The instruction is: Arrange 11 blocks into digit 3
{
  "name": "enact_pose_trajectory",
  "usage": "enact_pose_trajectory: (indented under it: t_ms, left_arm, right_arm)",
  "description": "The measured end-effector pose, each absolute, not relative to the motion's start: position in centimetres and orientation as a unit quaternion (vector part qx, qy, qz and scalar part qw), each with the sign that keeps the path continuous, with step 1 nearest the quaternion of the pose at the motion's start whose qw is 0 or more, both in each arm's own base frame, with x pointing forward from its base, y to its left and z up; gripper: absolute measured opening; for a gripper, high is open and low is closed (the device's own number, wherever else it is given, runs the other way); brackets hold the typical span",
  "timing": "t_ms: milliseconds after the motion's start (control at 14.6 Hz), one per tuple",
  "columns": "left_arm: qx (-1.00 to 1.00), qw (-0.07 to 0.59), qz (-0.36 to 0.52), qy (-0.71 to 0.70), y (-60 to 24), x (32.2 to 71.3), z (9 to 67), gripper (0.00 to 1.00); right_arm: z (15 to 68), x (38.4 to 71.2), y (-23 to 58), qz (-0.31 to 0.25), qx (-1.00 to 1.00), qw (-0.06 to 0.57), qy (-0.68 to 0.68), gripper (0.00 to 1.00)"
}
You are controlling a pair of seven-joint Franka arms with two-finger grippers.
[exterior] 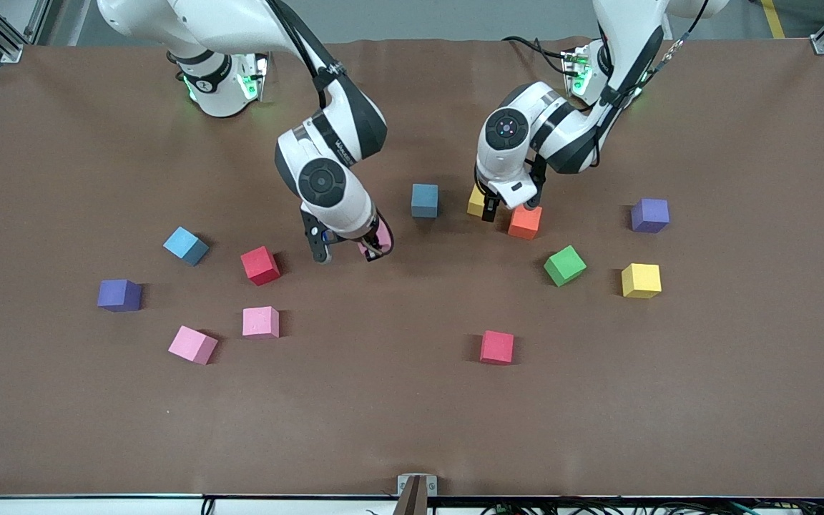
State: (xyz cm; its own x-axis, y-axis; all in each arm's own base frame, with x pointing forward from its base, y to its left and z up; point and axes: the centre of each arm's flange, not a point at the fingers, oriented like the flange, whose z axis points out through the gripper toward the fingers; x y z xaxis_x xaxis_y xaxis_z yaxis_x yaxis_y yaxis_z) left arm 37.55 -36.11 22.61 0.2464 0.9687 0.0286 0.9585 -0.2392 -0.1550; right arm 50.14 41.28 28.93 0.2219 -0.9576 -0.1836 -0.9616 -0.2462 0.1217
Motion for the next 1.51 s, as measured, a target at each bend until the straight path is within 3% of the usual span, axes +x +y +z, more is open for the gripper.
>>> enact_pose_trajectory:
  t_ms: [481, 618, 962, 1168, 1512]
  left_arm:
    - [-0.796, 0.055, 0.037, -0.601, -36.6, 36.7, 20.8, 0.97]
    - [-0.796, 0.054, 0.039, -0.601, -36.7, 36.7, 20.5, 0.87]
    - [-0.797, 0.052, 0.04, -0.6, -36.7, 36.7, 20.4, 0.76]
    - [-0.801, 0.048, 0.039, -0.595, -36.9, 37.0, 20.7, 0.59]
    - [-0.768, 0.024, 0.034, -0.639, -37.7, 38.9, 22.3, 0.53]
  right_arm:
    - [25.1, 44.7, 38.7, 0.121, -0.738, -0.007, 0.664, 0.52]
    - [24.7, 43.8, 39.5, 0.113, -0.73, 0.002, 0.674, 0.52]
    - [24.0, 40.9, 41.8, 0.107, -0.724, -0.002, 0.682, 0.52]
    - [23.6, 39.6, 42.8, 0.104, -0.725, -0.003, 0.681, 0.52]
    - [21.2, 37.5, 44.6, 0.093, -0.722, -0.008, 0.686, 0.52]
